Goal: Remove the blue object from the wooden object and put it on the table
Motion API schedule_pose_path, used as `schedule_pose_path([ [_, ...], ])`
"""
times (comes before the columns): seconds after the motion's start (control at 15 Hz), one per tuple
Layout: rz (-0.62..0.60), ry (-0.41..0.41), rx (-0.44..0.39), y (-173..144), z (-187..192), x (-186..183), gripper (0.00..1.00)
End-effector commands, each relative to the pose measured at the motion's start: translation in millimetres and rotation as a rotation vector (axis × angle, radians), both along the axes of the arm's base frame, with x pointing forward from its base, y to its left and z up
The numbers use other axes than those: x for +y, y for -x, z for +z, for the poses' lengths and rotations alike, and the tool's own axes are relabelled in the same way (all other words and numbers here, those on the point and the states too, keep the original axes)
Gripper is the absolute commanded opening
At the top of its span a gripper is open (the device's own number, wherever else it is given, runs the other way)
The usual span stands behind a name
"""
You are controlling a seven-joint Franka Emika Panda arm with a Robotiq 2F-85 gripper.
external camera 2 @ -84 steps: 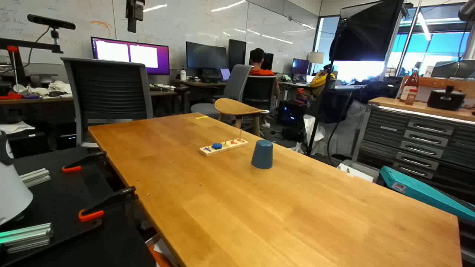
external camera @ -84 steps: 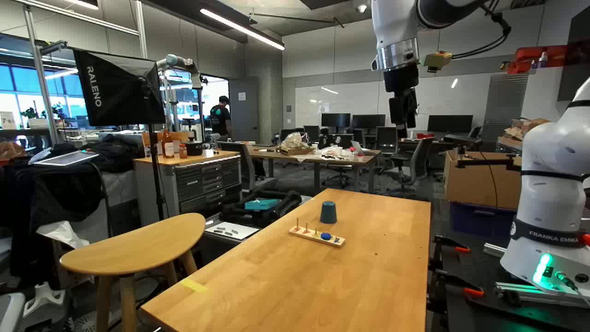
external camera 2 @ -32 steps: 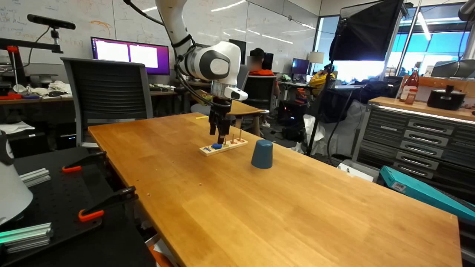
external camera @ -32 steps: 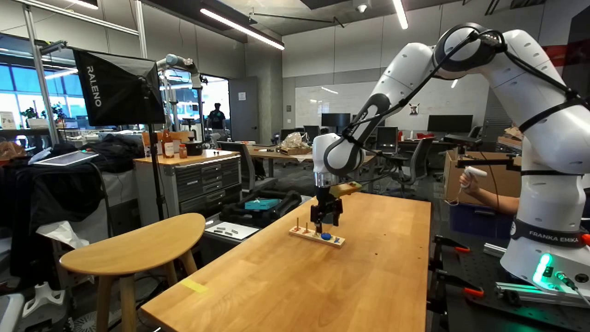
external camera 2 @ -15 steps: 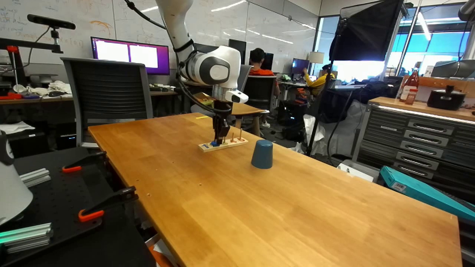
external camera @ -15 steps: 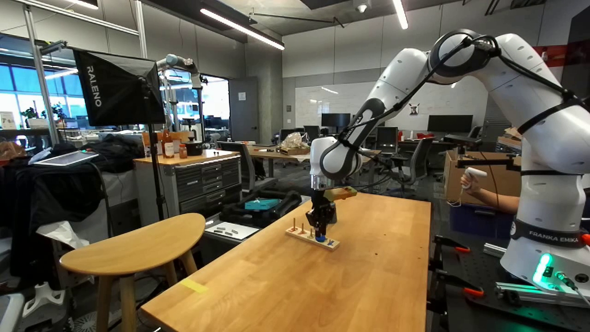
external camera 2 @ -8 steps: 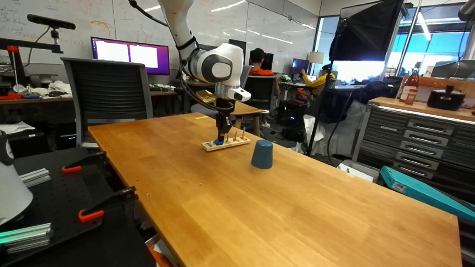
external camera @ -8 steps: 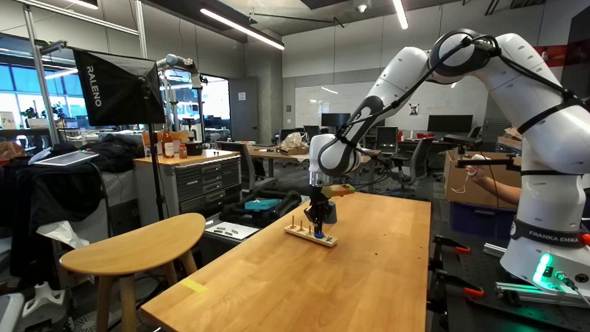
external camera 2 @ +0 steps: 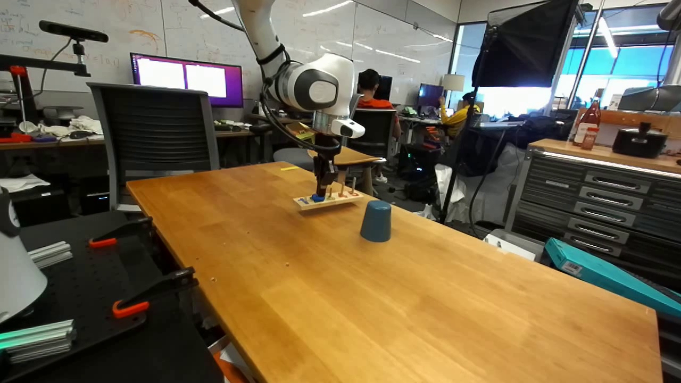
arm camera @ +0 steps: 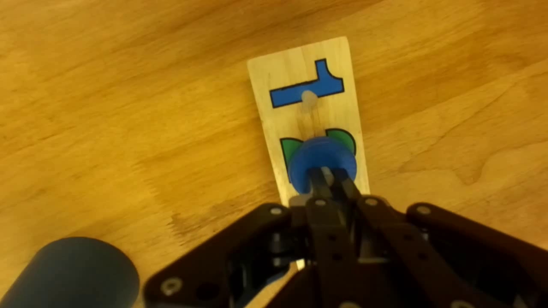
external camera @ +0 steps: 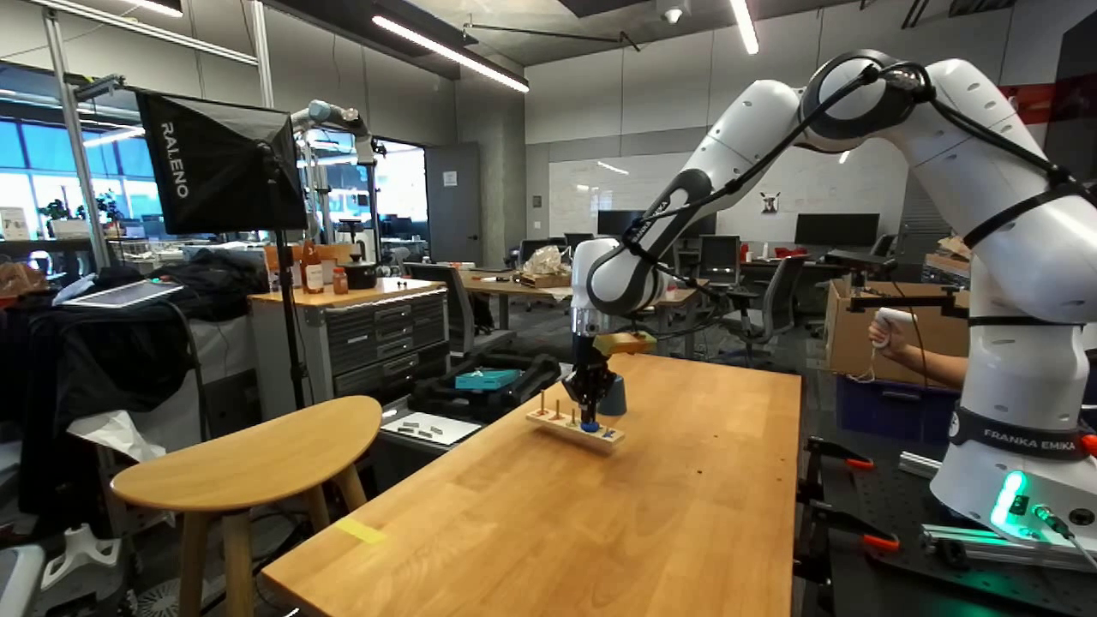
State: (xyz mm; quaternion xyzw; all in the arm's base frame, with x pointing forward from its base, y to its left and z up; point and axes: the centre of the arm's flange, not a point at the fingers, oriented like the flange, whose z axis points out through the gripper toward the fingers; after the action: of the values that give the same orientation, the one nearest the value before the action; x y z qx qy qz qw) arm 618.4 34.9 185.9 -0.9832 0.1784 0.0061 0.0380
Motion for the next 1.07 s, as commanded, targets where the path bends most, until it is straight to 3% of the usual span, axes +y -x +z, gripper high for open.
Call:
schedule_pose_path([
  [0.0, -0.019, 0.017, 0.033, -2, -5, -17, 0.07],
  [0.4, -0.025, 0.023, 0.063, 4, -15, -22, 0.08],
  [0.47, -0.024, 0.024, 0.067, 5, -16, -22, 0.33],
  [0.53, -0.023, 0.025, 0.07, 6, -17, -22, 0.34],
  [1.0, 0.013, 0.043, 0.066, 11, -15, -12, 0.86],
])
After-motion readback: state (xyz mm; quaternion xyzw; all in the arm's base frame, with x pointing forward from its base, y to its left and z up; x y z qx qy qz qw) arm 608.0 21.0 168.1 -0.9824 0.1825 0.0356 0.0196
